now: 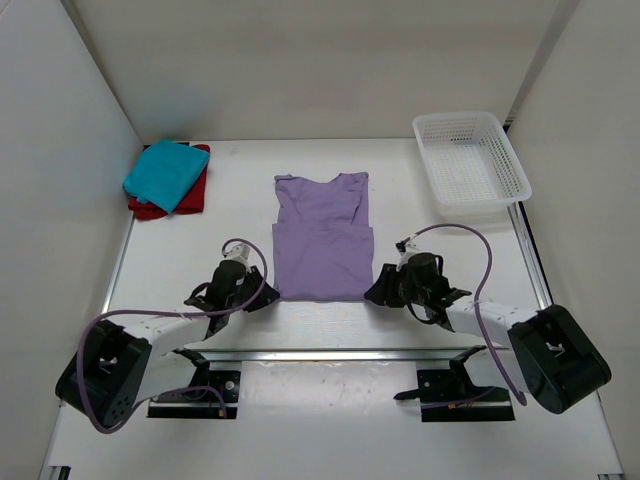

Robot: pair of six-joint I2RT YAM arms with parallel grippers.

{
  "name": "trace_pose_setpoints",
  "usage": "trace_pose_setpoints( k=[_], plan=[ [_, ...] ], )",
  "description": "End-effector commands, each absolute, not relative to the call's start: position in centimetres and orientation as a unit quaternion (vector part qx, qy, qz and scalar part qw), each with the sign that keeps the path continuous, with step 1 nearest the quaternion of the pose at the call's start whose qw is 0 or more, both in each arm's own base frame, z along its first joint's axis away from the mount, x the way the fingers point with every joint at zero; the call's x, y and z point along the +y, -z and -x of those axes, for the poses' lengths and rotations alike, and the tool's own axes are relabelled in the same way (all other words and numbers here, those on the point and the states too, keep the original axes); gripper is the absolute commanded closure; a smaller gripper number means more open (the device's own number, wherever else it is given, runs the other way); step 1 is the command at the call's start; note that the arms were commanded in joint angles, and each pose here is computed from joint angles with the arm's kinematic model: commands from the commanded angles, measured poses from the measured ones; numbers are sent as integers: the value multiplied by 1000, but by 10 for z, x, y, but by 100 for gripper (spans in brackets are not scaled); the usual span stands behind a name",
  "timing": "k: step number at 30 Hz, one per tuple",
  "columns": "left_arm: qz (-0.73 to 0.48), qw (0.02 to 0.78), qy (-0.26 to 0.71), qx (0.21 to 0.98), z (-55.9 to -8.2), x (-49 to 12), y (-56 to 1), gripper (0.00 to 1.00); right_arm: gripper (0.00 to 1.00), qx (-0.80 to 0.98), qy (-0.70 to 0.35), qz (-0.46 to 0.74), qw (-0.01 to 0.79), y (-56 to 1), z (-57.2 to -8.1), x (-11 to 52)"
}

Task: Fold and stack the t-shirts
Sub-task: Grab one side of the 2/3 rectangular tshirt with both arms, then fold the long partially folded tshirt into a neat square

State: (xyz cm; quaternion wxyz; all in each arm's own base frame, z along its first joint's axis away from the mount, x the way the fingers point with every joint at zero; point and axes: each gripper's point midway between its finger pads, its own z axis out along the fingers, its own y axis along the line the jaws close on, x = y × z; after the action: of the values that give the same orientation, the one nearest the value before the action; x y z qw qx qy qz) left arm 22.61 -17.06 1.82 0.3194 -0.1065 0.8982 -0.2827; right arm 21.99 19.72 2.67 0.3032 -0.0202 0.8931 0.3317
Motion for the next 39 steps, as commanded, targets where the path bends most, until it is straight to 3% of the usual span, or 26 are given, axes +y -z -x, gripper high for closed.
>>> trace_pose_setpoints(
  k=[1, 5, 10, 23, 28, 31, 36, 39],
  plan=[
    [106, 313, 265, 906, -225, -170, -11, 75, 71, 886, -335, 20, 319, -32, -232, 201],
    [105, 323, 252, 906, -232, -168, -14, 93, 75, 884, -334, 15, 326, -32, -240, 200],
    [102, 329, 249, 905, -235, -171, -21, 100, 99, 889, -329, 17, 319, -27, -241, 202],
    [85, 328, 228, 913, -205, -148, -29, 100, 100, 896, -326, 27, 299, -27, -189, 191],
    [68, 284, 251, 923, -166, -161, -19, 100, 100, 899, -331, 37, 283, -33, -163, 197],
    [60, 300, 281, 910, -169, -169, -53, 100, 100, 902, -324, 51, 281, -48, -154, 203],
    [32, 370, 290, 882, -234, -180, -149, 100, 100, 889, -305, 50, 338, -110, -224, 192],
    [41, 365, 274, 889, -290, -185, -159, 100, 100, 882, -292, 40, 367, -139, -282, 182]
  ],
)
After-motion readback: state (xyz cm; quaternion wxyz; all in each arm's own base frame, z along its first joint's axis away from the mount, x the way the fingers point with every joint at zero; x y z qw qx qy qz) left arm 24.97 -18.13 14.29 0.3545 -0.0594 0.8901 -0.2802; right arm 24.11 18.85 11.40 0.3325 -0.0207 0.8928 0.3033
